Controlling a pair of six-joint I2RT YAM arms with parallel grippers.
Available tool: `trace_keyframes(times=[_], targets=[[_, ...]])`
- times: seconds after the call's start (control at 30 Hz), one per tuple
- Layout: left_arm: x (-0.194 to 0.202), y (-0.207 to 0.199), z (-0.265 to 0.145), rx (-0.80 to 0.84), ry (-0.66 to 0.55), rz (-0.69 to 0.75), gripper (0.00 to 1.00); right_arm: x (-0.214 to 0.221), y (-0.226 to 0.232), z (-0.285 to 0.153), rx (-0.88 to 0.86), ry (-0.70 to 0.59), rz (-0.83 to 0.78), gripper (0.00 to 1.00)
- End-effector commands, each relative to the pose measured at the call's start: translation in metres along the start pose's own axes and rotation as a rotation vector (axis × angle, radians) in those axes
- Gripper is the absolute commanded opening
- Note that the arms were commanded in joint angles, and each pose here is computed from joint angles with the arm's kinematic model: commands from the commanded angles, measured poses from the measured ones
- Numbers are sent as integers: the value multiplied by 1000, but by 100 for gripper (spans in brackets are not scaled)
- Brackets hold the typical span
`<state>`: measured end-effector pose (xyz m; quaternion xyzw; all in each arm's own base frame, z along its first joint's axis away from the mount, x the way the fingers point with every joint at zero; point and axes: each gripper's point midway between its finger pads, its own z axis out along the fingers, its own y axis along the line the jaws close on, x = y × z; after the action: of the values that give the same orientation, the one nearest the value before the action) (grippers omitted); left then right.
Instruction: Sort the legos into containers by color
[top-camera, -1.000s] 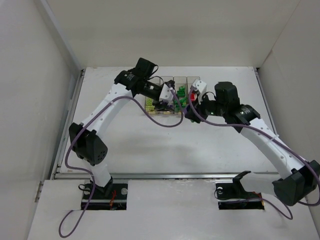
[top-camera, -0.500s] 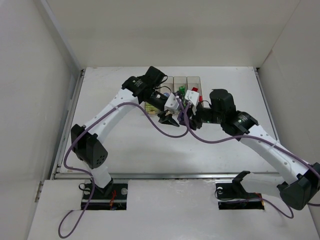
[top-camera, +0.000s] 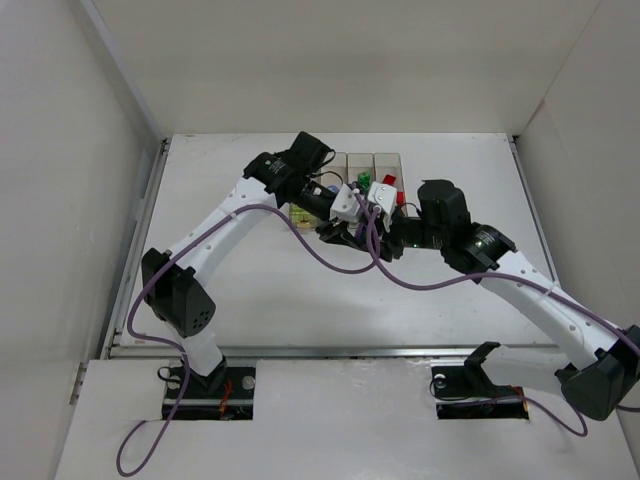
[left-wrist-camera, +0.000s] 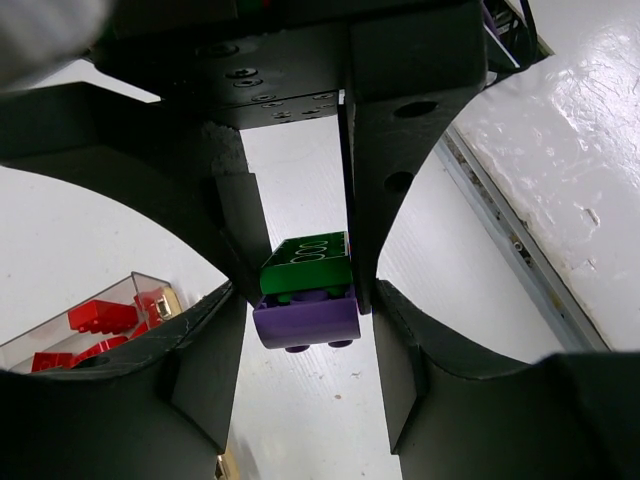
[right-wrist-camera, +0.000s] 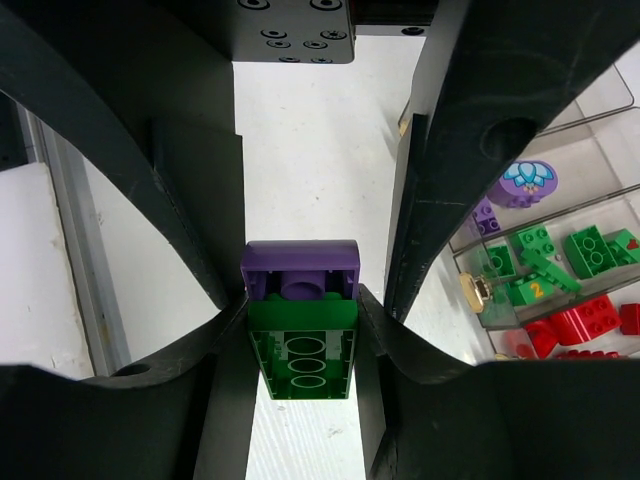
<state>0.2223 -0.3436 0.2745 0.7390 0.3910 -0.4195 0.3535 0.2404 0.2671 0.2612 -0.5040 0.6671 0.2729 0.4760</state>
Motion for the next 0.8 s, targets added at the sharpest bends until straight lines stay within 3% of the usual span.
trace_keyframes(times=[0.0,0.03,0.1,0.17,0.23,0.4,0.43,0.47,0.53,0.57,0.7,0.77], targets=[[-20,-10,-6,10,-41,24,0,-23,-4,-5,30,-79,-60,3],[-20,-10,-6,9,-41,24,0,-23,-4,-5,30,-79,-60,14],[-18,-11,-9,1,-39,20,0,-13,-4,-2,35,-49,-34,49],[-20,-11,-11,-6,-32,28,0,-6,-5,0,35,-23,-22,62],[-18,-10,-14,-11,-28,36,0,-2,-7,0,51,-3,-15,68],[-13,-16,-13,5,-22,24,0,12,-6,-3,70,22,-16,70],[-10,-19,-12,14,-19,15,0,7,-7,-5,77,3,-25,67],[-10,-18,-12,14,-19,28,0,10,-6,-4,76,5,-24,55],[-2,-21,-10,22,-7,23,0,9,-12,-2,115,-9,16,50],[6,-16,-10,1,32,17,0,14,-15,1,128,7,36,63],[25,1,-30,-92,112,-23,1,47,-25,11,189,127,143,71],[34,3,-55,-159,126,-50,20,71,-24,21,195,210,214,73]])
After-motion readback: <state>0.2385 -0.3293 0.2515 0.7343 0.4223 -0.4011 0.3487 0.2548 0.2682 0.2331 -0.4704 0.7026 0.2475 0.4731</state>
